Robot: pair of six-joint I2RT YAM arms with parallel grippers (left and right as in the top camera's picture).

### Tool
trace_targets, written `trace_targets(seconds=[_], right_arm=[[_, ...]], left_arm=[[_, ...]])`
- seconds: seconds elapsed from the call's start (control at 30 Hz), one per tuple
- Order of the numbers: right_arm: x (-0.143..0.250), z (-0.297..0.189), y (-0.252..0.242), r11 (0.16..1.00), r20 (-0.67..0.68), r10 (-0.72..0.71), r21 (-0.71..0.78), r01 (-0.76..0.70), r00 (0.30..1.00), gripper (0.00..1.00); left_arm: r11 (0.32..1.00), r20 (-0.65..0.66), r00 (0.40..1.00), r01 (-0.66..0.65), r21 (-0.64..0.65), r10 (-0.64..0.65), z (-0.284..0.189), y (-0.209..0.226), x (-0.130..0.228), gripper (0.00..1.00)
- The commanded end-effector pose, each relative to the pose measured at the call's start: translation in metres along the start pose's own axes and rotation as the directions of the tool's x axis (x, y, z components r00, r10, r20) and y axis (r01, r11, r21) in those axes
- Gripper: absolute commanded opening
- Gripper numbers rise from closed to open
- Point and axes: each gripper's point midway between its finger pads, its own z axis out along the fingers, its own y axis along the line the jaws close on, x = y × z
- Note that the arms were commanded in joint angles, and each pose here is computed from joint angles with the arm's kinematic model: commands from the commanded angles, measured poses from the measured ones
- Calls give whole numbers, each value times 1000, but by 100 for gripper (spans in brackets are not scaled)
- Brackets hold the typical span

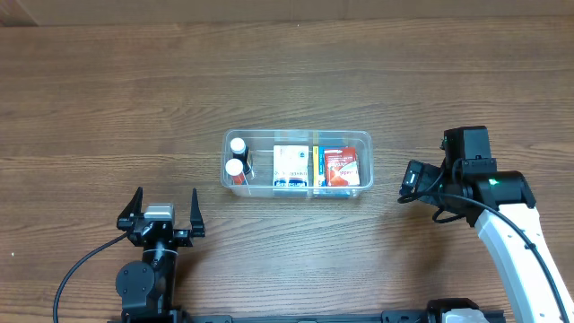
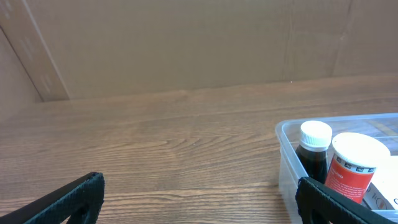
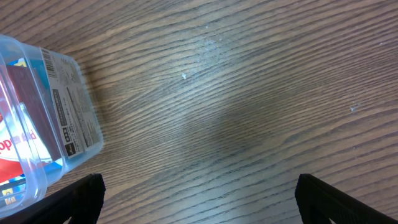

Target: Pack container

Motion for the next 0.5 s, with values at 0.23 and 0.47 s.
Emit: trace_targets(seconds=[0.23, 0.47], right_arm=[[-21, -87, -18, 1000, 381, 0, -13, 6, 925, 100], [-15, -155, -23, 993, 624, 56, -119, 24, 779, 100]], left_arm=[[1000, 4, 1000, -18, 9, 18, 0, -1, 0, 100], [1000, 4, 1000, -18, 9, 18, 0, -1, 0, 100]])
